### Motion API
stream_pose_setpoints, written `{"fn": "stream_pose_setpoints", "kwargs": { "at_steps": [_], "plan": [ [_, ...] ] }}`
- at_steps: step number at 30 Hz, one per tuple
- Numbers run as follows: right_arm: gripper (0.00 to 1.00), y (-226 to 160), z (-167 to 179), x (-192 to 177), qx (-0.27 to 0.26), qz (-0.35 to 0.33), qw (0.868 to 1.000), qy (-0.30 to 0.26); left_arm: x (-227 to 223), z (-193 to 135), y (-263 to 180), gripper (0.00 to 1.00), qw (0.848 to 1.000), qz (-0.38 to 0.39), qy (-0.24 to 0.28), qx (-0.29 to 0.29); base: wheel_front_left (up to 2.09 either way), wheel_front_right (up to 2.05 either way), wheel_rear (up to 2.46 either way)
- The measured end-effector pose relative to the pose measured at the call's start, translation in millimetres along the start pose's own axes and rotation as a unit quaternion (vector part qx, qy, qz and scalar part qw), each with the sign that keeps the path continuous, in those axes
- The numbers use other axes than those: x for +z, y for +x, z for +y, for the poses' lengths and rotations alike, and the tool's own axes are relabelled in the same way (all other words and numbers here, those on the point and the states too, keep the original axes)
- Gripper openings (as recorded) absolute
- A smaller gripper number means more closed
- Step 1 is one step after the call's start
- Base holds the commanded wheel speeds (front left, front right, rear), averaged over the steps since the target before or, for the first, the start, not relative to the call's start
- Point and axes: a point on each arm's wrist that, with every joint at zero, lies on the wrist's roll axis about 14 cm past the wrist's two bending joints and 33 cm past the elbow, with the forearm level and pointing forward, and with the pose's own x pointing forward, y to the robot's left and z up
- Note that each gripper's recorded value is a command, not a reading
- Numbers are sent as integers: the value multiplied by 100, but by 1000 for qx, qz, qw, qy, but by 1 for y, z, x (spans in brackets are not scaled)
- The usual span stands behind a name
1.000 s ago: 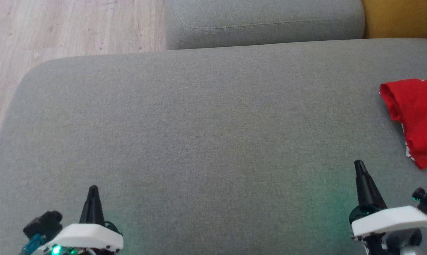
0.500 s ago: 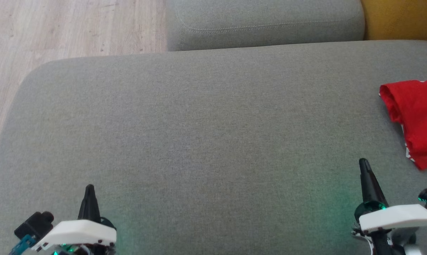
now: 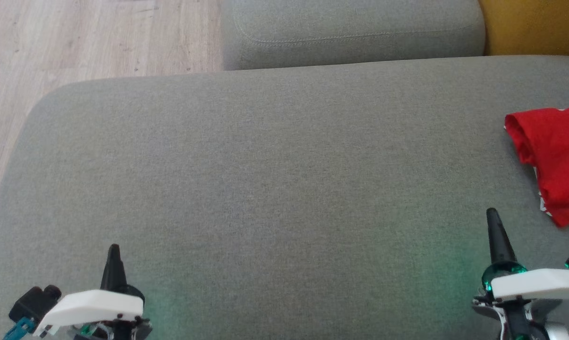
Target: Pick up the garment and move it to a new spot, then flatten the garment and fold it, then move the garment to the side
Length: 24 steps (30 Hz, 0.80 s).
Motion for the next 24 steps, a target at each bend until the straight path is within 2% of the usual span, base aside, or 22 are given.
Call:
{"fn": "stream_pose_setpoints", "kwargs": {
  "at_steps": [24],
  "plan": [
    [0,8,0,12,5,-22,992,125,12,-13,3,0,990,-11,-139,-36,0,0,0]
  ]
}}
